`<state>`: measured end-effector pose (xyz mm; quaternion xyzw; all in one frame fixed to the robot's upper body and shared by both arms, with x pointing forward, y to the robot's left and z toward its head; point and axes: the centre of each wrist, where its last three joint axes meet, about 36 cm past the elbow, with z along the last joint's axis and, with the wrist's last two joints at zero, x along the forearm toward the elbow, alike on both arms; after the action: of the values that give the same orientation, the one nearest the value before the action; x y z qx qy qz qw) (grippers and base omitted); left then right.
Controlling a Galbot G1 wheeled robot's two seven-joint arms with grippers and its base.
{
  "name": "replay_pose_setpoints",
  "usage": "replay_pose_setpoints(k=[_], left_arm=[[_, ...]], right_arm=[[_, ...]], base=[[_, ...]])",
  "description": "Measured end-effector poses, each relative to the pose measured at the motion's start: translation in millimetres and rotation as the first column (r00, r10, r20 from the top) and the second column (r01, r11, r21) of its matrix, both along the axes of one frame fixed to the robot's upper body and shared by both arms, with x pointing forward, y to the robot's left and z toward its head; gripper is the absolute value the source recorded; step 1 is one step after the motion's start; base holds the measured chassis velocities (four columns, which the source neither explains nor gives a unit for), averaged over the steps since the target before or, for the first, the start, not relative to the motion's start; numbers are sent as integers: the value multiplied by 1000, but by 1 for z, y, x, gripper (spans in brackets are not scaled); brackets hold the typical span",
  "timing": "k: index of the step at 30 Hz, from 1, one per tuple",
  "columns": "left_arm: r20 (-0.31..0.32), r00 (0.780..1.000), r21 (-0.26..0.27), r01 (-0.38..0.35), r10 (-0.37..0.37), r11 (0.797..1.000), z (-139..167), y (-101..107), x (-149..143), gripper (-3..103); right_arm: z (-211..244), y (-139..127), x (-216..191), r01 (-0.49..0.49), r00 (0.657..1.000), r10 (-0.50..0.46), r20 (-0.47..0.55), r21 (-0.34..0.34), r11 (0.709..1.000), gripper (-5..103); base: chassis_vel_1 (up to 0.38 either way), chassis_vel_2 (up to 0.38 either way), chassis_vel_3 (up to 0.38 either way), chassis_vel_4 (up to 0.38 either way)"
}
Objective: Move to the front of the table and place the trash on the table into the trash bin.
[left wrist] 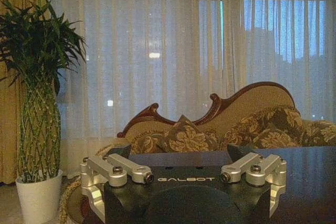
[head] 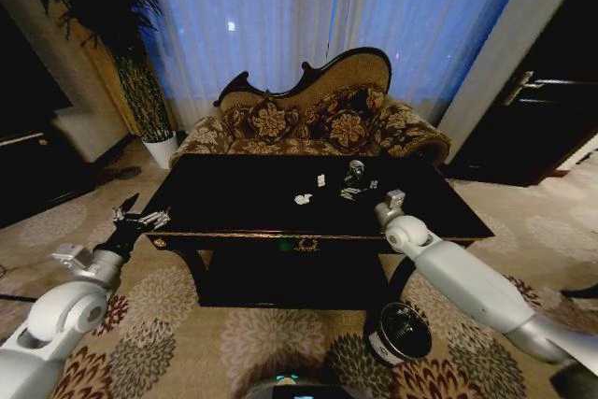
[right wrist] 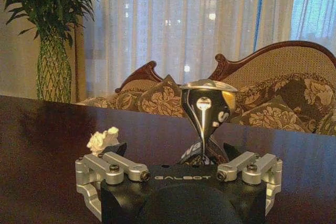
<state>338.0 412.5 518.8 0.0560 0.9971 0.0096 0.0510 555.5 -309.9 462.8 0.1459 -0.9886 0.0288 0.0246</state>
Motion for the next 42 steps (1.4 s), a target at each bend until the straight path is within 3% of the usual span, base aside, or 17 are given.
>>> replay_pose_setpoints(k=[6, 8, 12, 14, 17, 23, 26, 28, 29, 34, 42], left_arm=[[0, 1000, 0, 0, 0, 1000, 0, 0, 0, 100], [0, 1000, 0, 0, 0, 1000, 0, 0, 0, 100], [0, 1000, 0, 0, 0, 1000, 0, 0, 0, 100], [0, 1000, 0, 0, 0, 1000, 0, 0, 0, 100], [0, 1000, 0, 0, 0, 1000, 0, 0, 0, 100], [0, 1000, 0, 0, 0, 1000, 0, 0, 0, 100], [0, 1000, 0, 0, 0, 1000, 0, 0, 0, 100], [0, 1000, 0, 0, 0, 1000, 0, 0, 0, 100], [0, 1000, 0, 0, 0, 1000, 0, 0, 0, 100], [0, 1000, 0, 0, 0, 1000, 0, 0, 0, 100], [0, 1000, 0, 0, 0, 1000, 0, 0, 0, 100]], right_arm=[[5, 0, 7, 8, 1000, -9, 9, 8, 1000, 100], [6, 0, 7, 10, 1000, -10, 9, 8, 1000, 95], [10, -7, 7, 20, 1000, -20, 17, 5, 1000, 74], [10, -8, 7, 21, 1000, -21, 19, 5, 1000, 74], [10, -11, 6, 26, 999, -26, 21, 8, 1000, 57], [11, -12, 3, 26, 999, -26, 26, 12, 1000, 41], [12, -11, 1, 22, 999, -23, 29, 14, 1000, 25], [12, -11, 1, 22, 999, -23, 29, 15, 1000, 25], [12, -11, 0, 23, 999, -23, 31, 18, 1000, 14], [13, -11, -6, 27, 999, -27, 35, 21, 999, 2], [25, -22, -17, 43, 997, -44, 63, 28, 999, 0]], base=[[0, 0, 0, 0], [0, 0, 0, 0], [0, 0, 0, 0], [0, 0, 0, 0], [0, 0, 0, 0], [0, 0, 0, 0], [0, 0, 0, 0], [0, 0, 0, 0], [0, 0, 0, 0], [0, 0, 0, 0], [0, 0, 0, 0]])
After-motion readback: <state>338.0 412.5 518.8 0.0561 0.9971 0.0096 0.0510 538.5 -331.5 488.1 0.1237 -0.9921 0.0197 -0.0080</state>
